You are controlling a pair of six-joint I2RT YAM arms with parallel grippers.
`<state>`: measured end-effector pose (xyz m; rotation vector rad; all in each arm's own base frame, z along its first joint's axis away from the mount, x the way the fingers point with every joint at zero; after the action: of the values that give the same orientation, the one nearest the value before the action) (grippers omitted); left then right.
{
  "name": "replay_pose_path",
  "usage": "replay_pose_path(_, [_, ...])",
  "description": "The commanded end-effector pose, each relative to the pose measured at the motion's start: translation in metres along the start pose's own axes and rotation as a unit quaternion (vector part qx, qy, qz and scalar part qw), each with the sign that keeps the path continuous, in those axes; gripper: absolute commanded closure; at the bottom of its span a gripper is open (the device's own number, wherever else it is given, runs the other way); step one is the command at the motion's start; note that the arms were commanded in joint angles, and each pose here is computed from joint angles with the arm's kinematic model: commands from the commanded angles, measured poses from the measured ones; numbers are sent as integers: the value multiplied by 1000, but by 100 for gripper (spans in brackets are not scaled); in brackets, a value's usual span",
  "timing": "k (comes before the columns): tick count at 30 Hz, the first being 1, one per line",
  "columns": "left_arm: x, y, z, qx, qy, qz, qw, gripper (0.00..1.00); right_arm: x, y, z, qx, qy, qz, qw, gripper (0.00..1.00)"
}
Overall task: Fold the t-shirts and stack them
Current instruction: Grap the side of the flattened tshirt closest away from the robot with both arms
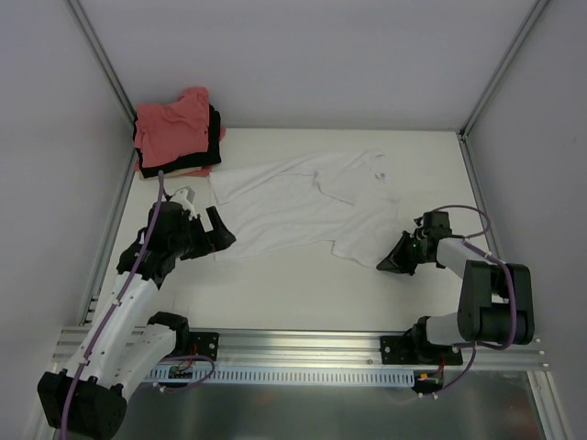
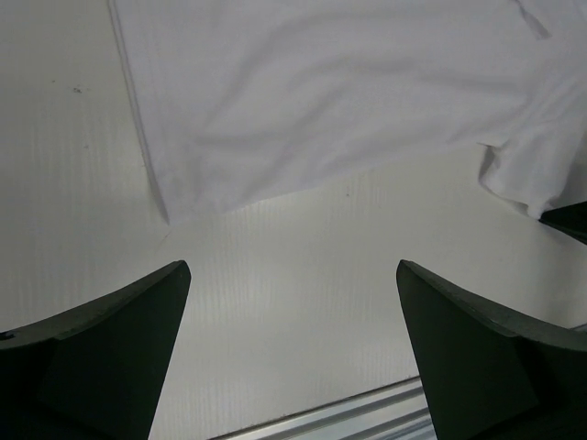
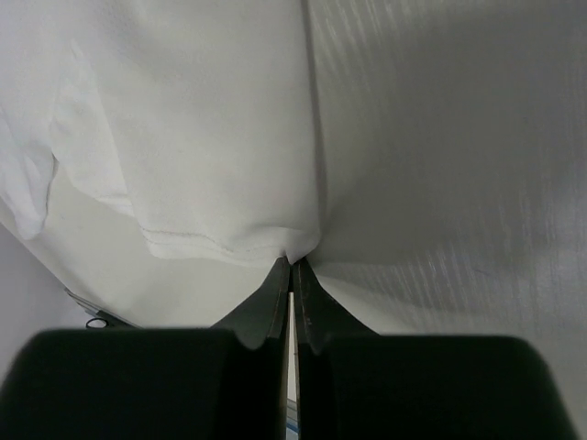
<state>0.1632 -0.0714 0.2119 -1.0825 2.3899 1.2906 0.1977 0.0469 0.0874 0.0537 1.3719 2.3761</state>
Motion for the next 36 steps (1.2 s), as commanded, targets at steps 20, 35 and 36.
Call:
replay_pose_path(20, [37,-95,63,-147,56,80,984,1,-9,32,16,-7,26,-41,999,99])
replay_pose_path(35, [32,-103,59,-134,54,83,986,100,-11,40,16,-7,26,-46,999,100])
replay_pose_path(36, [33,-102,59,-136,54,83,986,100,-11,40,17,-8,25,-44,999,99])
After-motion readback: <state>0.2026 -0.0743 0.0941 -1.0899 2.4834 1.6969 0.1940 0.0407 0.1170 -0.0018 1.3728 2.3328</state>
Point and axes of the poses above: each gripper's point midway between its finger pads, its own y axis back along the fingers, its own z axis along the line the jaws close on, x = y × z, the point moved 9 cm from there along y, back along the fingers, and after that the axes turned 11 degrees about y, right-handed, at the moved point
